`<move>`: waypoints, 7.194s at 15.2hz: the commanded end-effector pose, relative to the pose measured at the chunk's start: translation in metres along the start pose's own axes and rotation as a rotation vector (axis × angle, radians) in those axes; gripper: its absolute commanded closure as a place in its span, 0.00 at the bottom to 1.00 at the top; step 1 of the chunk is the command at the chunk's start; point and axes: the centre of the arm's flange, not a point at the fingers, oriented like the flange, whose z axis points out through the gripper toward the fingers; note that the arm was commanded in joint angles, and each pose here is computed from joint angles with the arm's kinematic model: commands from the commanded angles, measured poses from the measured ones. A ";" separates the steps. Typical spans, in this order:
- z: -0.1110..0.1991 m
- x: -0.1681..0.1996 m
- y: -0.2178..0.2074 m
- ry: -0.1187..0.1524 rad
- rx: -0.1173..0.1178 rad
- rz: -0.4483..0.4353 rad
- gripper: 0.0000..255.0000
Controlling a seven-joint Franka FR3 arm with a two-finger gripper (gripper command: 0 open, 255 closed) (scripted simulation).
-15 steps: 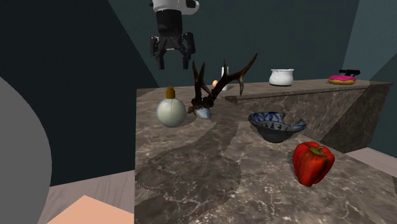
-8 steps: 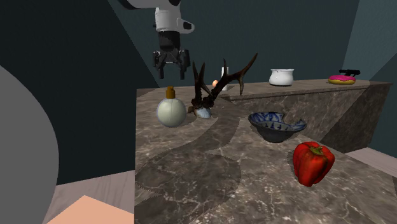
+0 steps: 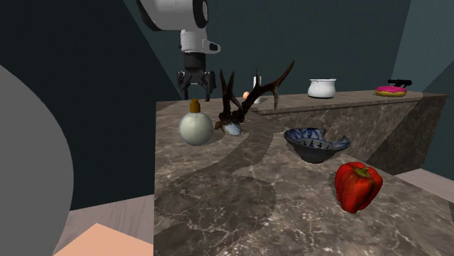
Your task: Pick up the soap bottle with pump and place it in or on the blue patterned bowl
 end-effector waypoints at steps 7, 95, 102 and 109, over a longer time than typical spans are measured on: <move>0.023 0.001 0.000 0.000 0.000 0.000 0.00; -0.116 0.031 0.409 0.000 0.000 0.000 1.00; -0.079 0.032 0.409 0.000 0.000 0.000 1.00; -0.056 0.033 0.408 0.000 0.000 0.000 1.00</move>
